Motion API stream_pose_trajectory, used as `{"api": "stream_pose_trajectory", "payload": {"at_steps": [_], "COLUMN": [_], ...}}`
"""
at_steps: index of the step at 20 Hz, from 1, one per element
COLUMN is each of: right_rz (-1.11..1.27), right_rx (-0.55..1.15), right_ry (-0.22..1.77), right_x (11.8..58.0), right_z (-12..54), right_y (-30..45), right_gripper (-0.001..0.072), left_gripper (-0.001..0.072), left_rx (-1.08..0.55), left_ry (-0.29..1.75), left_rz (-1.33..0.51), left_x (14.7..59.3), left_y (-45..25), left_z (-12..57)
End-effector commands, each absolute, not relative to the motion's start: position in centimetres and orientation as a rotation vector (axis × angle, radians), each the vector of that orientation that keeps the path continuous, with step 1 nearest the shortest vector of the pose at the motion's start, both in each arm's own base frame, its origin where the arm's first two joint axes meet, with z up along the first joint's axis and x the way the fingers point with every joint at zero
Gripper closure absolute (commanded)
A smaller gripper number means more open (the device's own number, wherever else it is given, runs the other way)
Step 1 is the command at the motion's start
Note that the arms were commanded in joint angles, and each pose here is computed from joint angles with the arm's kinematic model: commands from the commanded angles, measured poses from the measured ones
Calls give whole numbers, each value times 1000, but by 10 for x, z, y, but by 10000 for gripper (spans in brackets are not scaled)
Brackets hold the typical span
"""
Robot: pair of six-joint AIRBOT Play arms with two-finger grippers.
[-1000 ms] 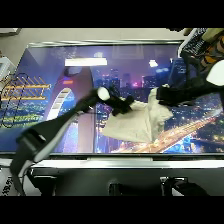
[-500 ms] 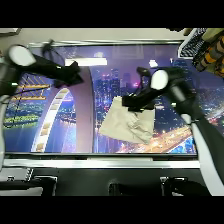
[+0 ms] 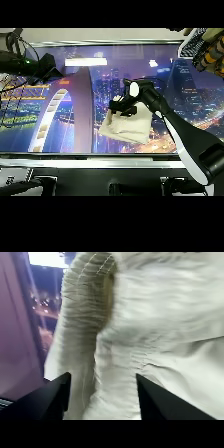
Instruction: Fold the clothes and pants, and hang the long-sleeved shirts on hangers.
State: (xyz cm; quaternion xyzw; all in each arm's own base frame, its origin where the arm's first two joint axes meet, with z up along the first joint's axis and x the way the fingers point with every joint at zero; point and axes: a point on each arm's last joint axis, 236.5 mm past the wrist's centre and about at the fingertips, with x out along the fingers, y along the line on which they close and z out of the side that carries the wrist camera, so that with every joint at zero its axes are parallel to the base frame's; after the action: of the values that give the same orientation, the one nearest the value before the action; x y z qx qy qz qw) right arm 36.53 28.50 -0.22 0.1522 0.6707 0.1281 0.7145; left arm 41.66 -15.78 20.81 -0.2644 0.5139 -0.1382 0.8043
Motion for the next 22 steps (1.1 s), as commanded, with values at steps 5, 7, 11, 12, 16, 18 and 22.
{"api": "stream_pose_trajectory", "payload": {"at_steps": [5, 7, 11, 12, 16, 18, 22], "right_rz": [436, 420, 312, 286, 321, 327, 329], "right_rx": [481, 495, 485, 494, 703, 801, 902], "right_ry": [1343, 1290, 1212, 1203, 1234, 1250, 1325], "right_x": [374, 382, 396, 397, 382, 372, 337], "right_z": [65, 95, 132, 134, 95, 53, -29], "right_y": [311, 274, 146, 115, 63, 56, 72], "right_gripper": [79, 75, 52, 52, 53, 53, 52], "left_gripper": [696, 696, 696, 696, 696, 696, 696], "left_rx": [-548, -542, -521, -513, -497, -490, -464], "left_ry": [1090, 1089, 1084, 1089, 1091, 1089, 1082], "left_rz": [-305, -308, -320, -323, -328, -331, -342], "left_x": [415, 415, 415, 414, 413, 413, 414], "left_y": [-156, -156, -155, -155, -154, -154, -153], "left_z": [211, 211, 211, 210, 209, 209, 209]}}
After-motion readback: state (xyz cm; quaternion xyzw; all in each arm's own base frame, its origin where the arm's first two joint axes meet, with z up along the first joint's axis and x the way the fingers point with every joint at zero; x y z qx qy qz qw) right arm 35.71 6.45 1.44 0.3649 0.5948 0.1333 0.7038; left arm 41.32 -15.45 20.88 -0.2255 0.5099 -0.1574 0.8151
